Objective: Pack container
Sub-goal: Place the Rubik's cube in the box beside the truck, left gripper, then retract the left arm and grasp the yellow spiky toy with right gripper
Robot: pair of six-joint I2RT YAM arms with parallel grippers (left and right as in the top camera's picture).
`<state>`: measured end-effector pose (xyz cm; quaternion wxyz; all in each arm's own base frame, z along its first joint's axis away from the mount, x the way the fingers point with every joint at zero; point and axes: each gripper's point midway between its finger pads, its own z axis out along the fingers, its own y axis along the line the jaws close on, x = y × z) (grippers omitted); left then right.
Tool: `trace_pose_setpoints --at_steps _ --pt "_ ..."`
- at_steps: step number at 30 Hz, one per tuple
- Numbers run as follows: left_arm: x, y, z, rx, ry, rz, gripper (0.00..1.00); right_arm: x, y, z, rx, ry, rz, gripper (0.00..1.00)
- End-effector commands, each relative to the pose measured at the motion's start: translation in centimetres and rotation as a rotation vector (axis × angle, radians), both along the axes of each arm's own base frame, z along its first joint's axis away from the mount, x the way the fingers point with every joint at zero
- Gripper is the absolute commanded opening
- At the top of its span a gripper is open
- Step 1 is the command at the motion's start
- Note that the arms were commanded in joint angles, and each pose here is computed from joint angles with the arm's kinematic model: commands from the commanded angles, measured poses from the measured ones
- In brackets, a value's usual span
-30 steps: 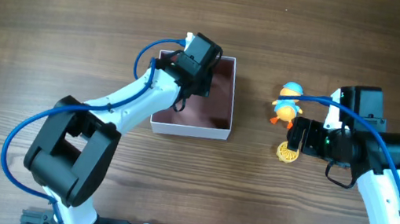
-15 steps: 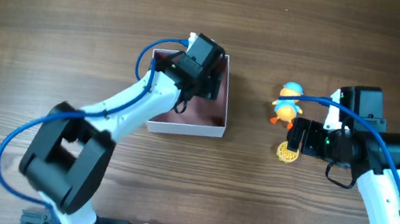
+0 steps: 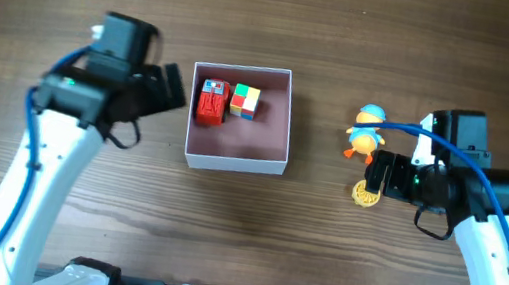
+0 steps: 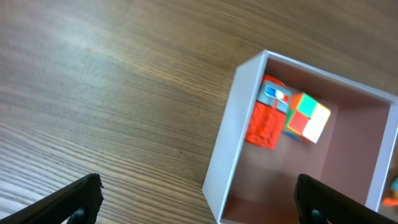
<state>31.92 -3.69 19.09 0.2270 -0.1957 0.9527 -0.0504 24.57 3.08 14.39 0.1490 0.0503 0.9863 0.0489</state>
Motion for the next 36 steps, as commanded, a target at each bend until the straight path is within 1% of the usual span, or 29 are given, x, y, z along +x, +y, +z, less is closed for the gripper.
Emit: trace_pose_setpoints --at_steps 1,3,7,10,13,16,21,23,27,29,33,36 --pt "-0.3 0.7 -2.9 -0.140 0.088 0.014 1.00 0.0 0.0 -2.3 -0.013 0.089 0.013 1.00" --pt "0.1 1.1 -4.9 -0.122 0.112 -0.007 1.00 0.5 0.0 -4.0 -0.017 0.144 0.012 1.00" --pt "0.4 1.4 -8.8 -0.106 0.196 0.001 1.00 1.3 0.2 -8.1 -0.014 0.269 -0.020 1.00" --pt "0.3 1.4 -10.5 -0.105 0.252 0.004 1.00 1.5 0.3 -9.8 -0.017 0.304 -0.022 1.00" --pt "0.2 1.4 -11.3 -0.104 0.279 0.006 1.00 1.1 0.6 -12.1 0.005 0.313 -0.036 1.00" --pt "0.5 1.4 -11.3 -0.105 0.268 0.005 1.00 0.6 0.6 -13.9 0.008 0.307 -0.036 1.00" --pt "0.5 1.4 -11.3 -0.105 0.268 0.005 1.00 1.0 0.6 -15.4 0.013 0.259 -0.035 1.00" --pt "0.5 1.4 -11.3 -0.105 0.268 0.005 1.00 1.1 0.6 -15.5 0.013 0.252 -0.035 0.98" --pt "0.5 1.4 -11.3 -0.105 0.268 0.005 1.00 1.1 0.6 -15.5 0.014 0.250 -0.034 0.78" --pt "0.5 1.4 -11.3 -0.105 0.268 0.005 1.00 1.0 0.6 -15.5 0.014 0.253 -0.034 0.71" --pt "0.5 1.4 -11.3 -0.105 0.269 0.005 1.00 0.9 0.6 -15.5 0.014 0.258 -0.034 0.64" --pt "0.5 1.4 -11.3 -0.105 0.269 0.006 1.00 0.9 0.7 -15.5 0.018 0.258 -0.034 0.56"
